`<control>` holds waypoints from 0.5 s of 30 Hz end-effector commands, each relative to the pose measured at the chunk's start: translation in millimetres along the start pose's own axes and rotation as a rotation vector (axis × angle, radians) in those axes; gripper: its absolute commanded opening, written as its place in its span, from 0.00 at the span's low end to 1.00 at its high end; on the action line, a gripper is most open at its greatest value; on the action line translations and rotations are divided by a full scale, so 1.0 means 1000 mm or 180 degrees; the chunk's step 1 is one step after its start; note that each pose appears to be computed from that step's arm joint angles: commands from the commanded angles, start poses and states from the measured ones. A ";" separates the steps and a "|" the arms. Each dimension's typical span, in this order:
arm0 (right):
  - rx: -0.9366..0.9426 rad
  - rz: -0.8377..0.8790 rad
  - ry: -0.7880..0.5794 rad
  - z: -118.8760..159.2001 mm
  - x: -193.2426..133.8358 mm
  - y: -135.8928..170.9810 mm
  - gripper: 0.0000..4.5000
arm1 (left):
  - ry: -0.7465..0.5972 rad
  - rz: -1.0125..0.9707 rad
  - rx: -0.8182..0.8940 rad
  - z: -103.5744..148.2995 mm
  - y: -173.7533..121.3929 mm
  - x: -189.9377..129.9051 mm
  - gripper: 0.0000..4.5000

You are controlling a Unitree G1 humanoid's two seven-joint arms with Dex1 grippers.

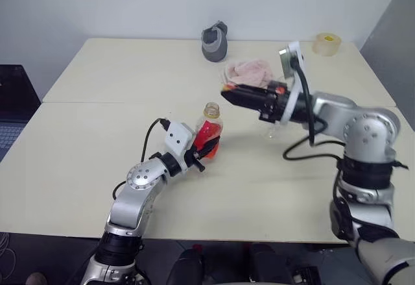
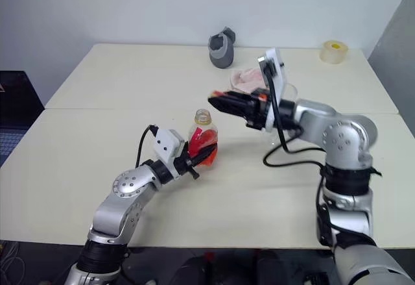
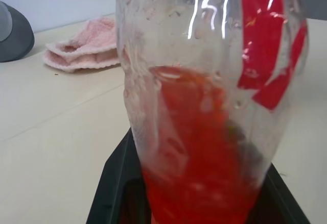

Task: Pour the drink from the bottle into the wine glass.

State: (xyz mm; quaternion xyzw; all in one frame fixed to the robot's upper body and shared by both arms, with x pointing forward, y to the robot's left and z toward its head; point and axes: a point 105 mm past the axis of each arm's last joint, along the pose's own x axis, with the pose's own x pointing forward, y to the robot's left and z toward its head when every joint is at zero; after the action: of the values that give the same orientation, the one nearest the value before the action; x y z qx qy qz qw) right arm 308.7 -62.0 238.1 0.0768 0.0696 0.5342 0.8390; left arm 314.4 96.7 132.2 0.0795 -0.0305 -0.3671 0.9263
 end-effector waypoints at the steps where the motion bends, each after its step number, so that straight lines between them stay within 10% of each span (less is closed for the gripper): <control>1: -0.0851 -0.0656 0.0117 -0.018 -0.017 -0.015 0.28 | -0.0185 0.0044 0.0119 0.018 -0.001 -0.004 0.28; 8: -0.1316 -0.2474 0.0480 -0.093 -0.071 -0.069 0.28 | -0.0174 0.0046 0.0046 0.017 -0.007 -0.006 0.28; 15: -0.0607 -0.3122 0.0491 -0.146 -0.090 -0.072 0.28 | -0.0178 0.0015 0.0042 0.019 -0.007 -0.003 0.28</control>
State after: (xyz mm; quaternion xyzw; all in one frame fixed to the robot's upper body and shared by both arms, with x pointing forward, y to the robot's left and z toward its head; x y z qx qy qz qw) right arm 305.9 -160.1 78.5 -0.0880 0.1205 0.1054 0.9832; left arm 307.6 96.0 129.4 0.0723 -0.0200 -0.3582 0.9306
